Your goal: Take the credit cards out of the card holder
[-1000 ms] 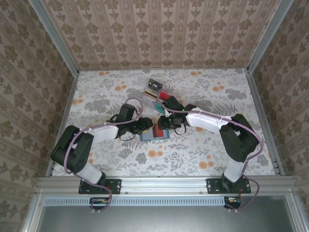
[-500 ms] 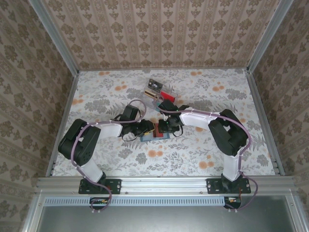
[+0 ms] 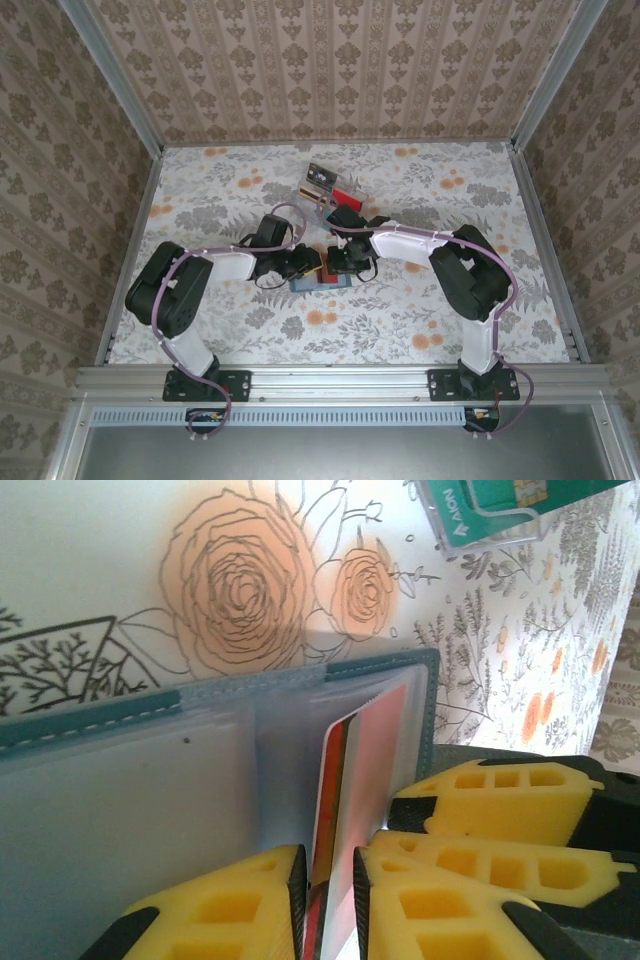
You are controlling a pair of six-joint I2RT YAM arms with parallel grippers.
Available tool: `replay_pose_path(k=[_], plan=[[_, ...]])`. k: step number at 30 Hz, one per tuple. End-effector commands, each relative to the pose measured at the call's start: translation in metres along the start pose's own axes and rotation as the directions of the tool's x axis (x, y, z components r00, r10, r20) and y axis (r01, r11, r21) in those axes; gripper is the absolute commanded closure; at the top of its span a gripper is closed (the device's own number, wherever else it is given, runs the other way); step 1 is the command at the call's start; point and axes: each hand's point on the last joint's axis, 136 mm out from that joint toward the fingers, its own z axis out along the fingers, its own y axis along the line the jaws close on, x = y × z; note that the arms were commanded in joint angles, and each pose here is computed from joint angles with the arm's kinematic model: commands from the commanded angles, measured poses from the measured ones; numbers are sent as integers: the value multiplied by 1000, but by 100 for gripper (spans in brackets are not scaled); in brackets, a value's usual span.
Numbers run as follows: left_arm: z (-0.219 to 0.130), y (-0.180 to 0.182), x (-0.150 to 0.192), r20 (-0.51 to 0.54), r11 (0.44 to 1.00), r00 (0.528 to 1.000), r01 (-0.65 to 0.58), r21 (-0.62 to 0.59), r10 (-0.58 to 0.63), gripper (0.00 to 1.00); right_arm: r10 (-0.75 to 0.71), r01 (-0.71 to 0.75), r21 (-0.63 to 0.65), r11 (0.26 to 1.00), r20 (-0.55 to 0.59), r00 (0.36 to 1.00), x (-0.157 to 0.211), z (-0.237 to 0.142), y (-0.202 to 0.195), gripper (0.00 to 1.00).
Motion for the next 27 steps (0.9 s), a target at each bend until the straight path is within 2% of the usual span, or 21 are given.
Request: replay_pose_path(k=[1, 13, 18, 23, 27], plan=[[0, -8, -3, -1, 999, 999, -33, 43, 33, 80, 26, -23, 56, 998, -66, 997, 15, 12, -13, 70], [-11, -4, -3, 19, 998, 999, -44, 45, 43, 99, 34, -30, 69, 997, -61, 998, 16, 12, -17, 70], [-23, 0, -4, 33, 997, 997, -73, 40, 71, 100, 36, -33, 66, 997, -46, 998, 14, 10, -16, 70], [-45, 2, -4, 60, 994, 993, -101, 27, 100, 100, 29, -29, 2, 1000, -2, 1000, 7, 1, -9, 70], [-75, 1, -13, 128, 993, 986, -113, 17, 110, 100, 34, -24, -138, 990, 75, 997, -10, -21, 9, 66]])
